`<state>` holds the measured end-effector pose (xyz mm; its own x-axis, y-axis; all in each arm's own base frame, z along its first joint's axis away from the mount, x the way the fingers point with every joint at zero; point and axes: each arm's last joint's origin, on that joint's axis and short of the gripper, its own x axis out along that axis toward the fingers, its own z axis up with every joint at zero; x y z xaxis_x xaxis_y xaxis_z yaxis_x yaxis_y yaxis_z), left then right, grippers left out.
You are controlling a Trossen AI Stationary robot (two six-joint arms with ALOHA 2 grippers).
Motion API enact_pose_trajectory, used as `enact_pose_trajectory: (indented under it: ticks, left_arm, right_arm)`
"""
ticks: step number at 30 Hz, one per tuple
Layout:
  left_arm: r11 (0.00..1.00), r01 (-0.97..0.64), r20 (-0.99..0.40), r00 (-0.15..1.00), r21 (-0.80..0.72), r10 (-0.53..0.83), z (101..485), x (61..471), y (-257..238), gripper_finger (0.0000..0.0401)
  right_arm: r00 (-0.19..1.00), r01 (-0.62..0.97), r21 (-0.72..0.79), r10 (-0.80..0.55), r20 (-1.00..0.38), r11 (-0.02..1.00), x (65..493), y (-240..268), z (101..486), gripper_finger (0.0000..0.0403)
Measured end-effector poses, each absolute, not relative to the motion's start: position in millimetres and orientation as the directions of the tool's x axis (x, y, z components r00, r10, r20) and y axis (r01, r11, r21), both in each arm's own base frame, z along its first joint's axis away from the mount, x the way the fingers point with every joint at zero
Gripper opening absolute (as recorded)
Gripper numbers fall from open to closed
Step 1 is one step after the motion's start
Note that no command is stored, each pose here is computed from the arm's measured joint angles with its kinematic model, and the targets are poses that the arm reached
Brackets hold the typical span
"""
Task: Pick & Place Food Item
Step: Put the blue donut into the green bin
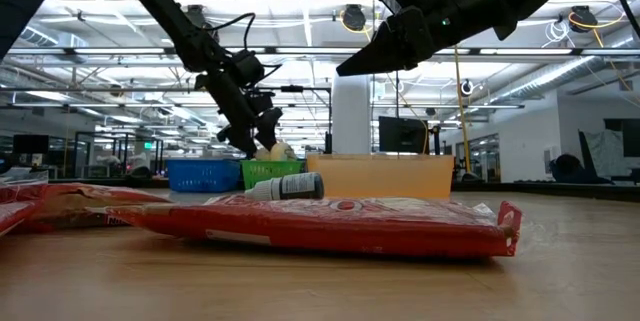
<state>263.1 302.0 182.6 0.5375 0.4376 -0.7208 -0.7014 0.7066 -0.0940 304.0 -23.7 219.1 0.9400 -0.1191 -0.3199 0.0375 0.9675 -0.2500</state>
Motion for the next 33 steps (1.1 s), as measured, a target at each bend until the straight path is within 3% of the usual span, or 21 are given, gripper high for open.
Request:
enact_pose_trajectory:
  ticks: [6, 18, 24, 33]
  left_arm:
    - [0.713, -0.694, -0.721, 0.542, -0.095, 0.432, 183, 265, 300, 0.0228]
    - [0.768, -0.638, -0.704, 0.570, -0.055, 0.424, 189, 274, 291, 0.0017]
    - [0.774, -0.634, -0.696, 0.550, 0.013, 0.462, 193, 279, 286, 0.0023]
    - [0.713, -0.583, -0.667, 0.355, 0.390, 0.655, 199, 298, 262, 0.0012]
  right_arm:
    - [0.939, 0.038, -0.248, -0.119, -0.321, 0.968, 304, -24, 219, 0.0139]
    - [0.939, 0.038, -0.247, -0.119, -0.323, 0.968, 304, -24, 219, 0.0139]
    - [0.939, 0.037, -0.247, -0.119, -0.324, 0.968, 304, -24, 219, 0.0139]
    - [0.938, 0.037, -0.247, -0.119, -0.325, 0.968, 304, -24, 219, 0.0139]
